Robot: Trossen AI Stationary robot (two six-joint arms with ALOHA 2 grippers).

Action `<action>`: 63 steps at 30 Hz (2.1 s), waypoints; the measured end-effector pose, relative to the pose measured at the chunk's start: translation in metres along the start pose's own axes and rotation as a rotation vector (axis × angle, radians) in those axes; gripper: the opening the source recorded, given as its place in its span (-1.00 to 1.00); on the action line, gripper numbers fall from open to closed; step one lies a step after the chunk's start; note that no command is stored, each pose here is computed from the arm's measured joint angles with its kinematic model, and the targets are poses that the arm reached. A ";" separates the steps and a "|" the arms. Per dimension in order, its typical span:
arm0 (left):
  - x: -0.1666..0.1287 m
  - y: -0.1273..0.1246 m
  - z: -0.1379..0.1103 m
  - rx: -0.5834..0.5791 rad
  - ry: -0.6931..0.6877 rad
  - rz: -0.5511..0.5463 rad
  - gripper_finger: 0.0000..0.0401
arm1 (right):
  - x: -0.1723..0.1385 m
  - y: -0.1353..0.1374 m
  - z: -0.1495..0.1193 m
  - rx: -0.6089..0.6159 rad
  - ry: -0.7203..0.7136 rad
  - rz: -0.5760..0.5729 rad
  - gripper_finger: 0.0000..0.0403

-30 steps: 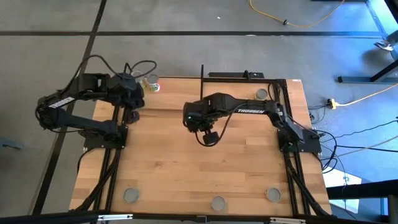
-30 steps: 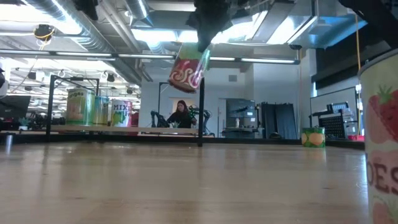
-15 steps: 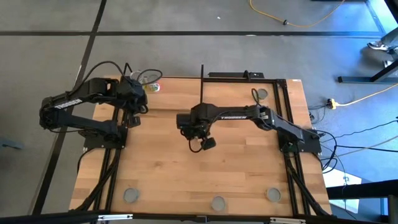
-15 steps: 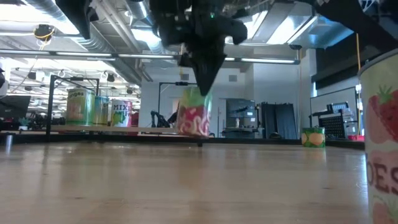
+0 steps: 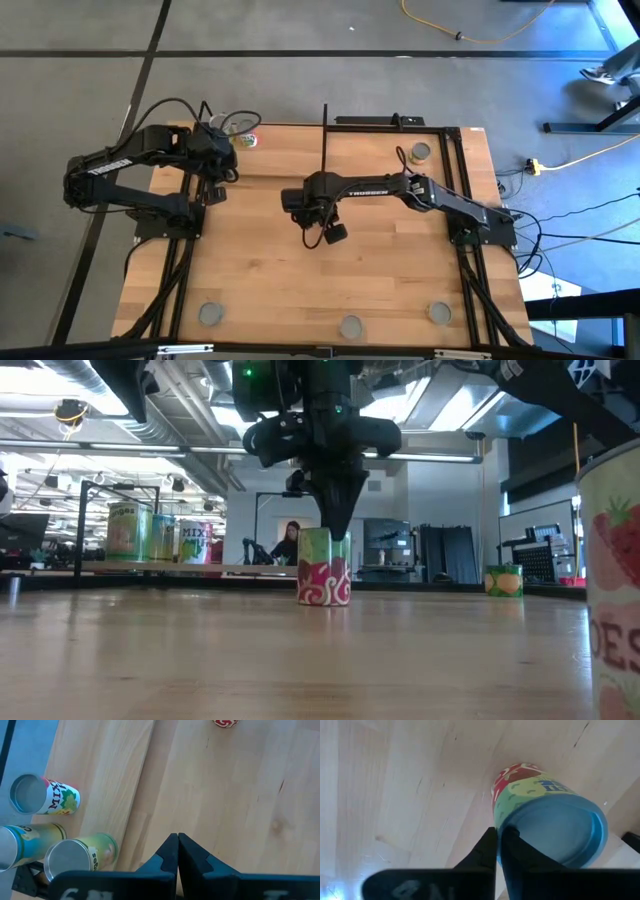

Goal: Pick and place cans onto a shelf
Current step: Put the canned spaghetti on the shelf

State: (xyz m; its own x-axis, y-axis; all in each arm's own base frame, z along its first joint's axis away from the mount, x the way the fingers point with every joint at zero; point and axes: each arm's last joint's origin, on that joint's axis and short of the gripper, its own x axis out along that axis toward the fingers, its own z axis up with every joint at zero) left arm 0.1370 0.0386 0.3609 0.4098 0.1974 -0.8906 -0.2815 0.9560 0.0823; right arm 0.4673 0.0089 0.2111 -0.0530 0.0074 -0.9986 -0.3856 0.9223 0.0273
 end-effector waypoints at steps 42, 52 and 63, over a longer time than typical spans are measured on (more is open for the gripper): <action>0.000 -0.019 0.031 0.338 -0.293 -0.188 -1.00 | -0.190 0.053 -0.104 0.310 -0.447 -0.040 -0.72; 0.016 -0.044 0.065 0.270 -0.412 -0.229 -0.82 | -0.245 0.083 -0.163 0.321 -0.632 -0.055 -0.77; 0.082 -0.080 0.100 0.247 -0.286 -0.288 -0.62 | -0.274 0.102 -0.208 0.279 -0.753 -0.100 -0.77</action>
State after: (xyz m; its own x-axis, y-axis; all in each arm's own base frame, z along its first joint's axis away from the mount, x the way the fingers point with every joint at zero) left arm 0.2796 0.0002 0.3263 0.6730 -0.0644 -0.7369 0.0794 0.9967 -0.0146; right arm 0.2509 0.0201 0.4974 0.6423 0.0867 -0.7616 -0.1065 0.9940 0.0233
